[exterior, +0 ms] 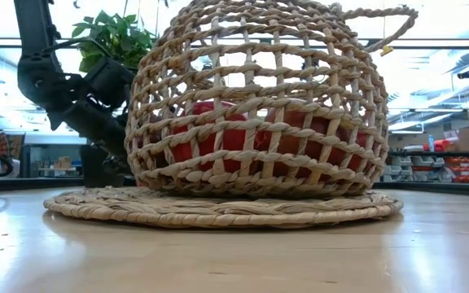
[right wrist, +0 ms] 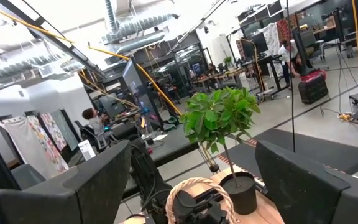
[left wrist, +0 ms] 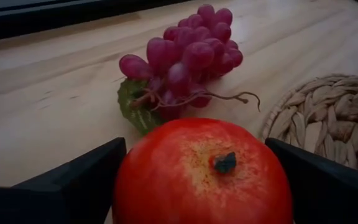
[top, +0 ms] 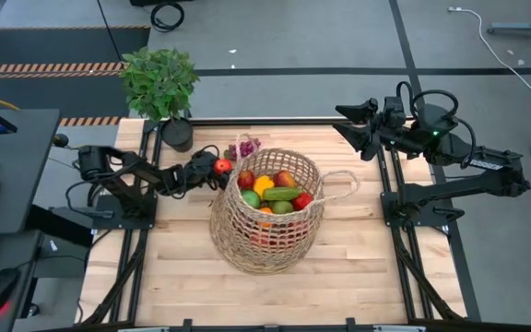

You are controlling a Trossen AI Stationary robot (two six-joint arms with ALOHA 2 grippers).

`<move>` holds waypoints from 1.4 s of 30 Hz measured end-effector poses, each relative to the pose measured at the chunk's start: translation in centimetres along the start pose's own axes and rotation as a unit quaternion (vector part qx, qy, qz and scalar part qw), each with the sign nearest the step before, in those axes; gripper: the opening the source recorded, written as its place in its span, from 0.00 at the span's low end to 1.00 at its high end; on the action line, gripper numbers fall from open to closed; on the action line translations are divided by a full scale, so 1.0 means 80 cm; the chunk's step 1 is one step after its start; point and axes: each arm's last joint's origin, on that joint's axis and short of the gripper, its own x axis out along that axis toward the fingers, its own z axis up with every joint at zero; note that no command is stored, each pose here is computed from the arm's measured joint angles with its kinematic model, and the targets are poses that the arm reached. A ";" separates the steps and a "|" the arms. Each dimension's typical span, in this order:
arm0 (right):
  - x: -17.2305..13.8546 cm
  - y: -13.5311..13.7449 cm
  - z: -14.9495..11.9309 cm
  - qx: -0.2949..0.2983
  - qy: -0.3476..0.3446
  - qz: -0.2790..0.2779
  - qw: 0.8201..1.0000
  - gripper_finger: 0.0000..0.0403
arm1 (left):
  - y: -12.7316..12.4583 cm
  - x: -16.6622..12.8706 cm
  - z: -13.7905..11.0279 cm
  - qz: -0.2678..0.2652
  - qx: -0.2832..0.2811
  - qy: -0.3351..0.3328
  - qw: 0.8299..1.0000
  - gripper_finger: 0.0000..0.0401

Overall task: Build produce basket
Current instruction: Put the red apple into the brown basket

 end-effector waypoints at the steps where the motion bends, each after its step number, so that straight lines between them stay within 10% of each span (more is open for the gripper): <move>1: 0.000 0.000 0.000 0.000 0.000 0.000 1.000 0.87 | 0.000 0.000 0.000 -0.001 -0.001 0.001 1.000 0.96; 13: 0.000 0.000 0.000 0.000 0.000 0.000 1.000 0.87 | -0.002 -0.008 0.007 -0.029 -0.030 0.008 0.999 0.87; 26: 0.000 0.001 0.000 0.024 0.000 0.002 1.000 0.87 | -0.011 -0.072 0.084 -0.102 -0.097 -0.146 0.979 0.87; 32: -0.001 0.004 -0.001 0.028 0.004 0.011 1.000 0.87 | -0.008 -0.120 0.122 -0.163 -0.158 -0.257 0.939 0.87; 42: -0.001 0.005 -0.001 0.009 0.001 0.007 1.000 0.87 | -0.020 -0.186 0.196 -0.345 -0.279 -0.363 0.819 0.87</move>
